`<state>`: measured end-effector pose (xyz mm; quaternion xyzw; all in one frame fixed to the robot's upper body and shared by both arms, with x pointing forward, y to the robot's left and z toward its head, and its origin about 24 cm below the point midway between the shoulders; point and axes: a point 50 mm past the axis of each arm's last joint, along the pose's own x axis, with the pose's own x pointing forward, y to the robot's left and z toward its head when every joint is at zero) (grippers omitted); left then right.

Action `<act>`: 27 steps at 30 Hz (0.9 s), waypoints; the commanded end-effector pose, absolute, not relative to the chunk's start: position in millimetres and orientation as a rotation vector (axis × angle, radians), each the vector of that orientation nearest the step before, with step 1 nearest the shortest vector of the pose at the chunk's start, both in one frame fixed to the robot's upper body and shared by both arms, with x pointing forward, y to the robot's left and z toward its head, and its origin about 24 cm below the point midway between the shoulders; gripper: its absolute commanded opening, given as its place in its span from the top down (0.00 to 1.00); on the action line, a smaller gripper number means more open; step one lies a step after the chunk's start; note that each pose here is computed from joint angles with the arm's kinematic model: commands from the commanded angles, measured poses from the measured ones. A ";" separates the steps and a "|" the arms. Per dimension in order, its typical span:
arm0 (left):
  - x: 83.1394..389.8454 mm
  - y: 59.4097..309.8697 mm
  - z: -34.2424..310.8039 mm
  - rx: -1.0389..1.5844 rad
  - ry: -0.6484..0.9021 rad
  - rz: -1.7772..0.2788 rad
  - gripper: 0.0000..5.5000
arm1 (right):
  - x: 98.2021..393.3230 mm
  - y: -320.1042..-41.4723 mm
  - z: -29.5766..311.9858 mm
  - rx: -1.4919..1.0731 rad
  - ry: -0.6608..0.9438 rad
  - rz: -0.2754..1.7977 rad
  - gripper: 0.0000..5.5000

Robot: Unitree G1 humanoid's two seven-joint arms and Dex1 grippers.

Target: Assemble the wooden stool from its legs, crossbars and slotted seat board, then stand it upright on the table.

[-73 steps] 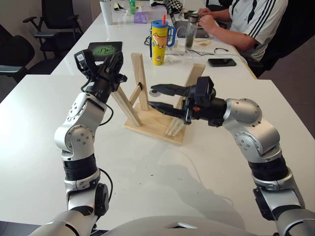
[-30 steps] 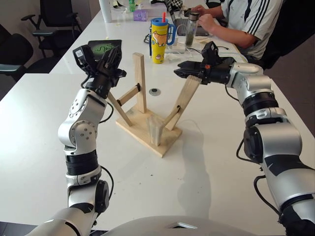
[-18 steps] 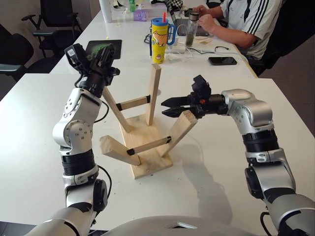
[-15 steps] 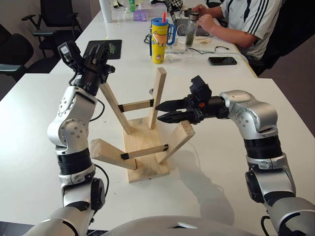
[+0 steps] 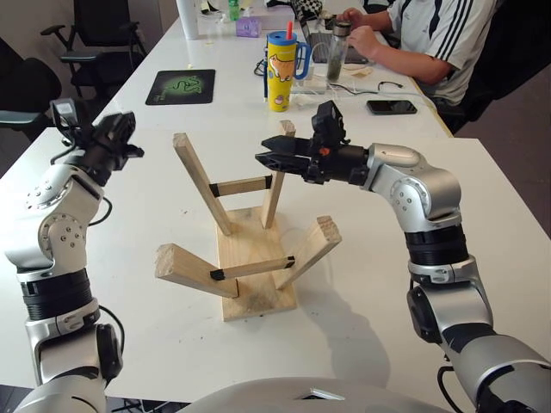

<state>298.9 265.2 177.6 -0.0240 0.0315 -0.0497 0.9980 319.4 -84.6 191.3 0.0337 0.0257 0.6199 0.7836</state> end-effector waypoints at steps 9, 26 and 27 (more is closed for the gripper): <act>295.1 251.2 159.1 0.103 0.196 -0.215 0.79 | 363.0 -50.8 161.8 0.095 0.275 0.969 0.66; 286.3 243.3 152.8 0.097 0.192 -0.205 0.79 | 342.3 -106.3 212.3 -0.036 0.021 0.413 0.66; 284.3 239.9 151.0 0.110 0.205 -0.237 0.79 | 336.7 -102.3 233.4 -0.007 -0.084 0.459 0.66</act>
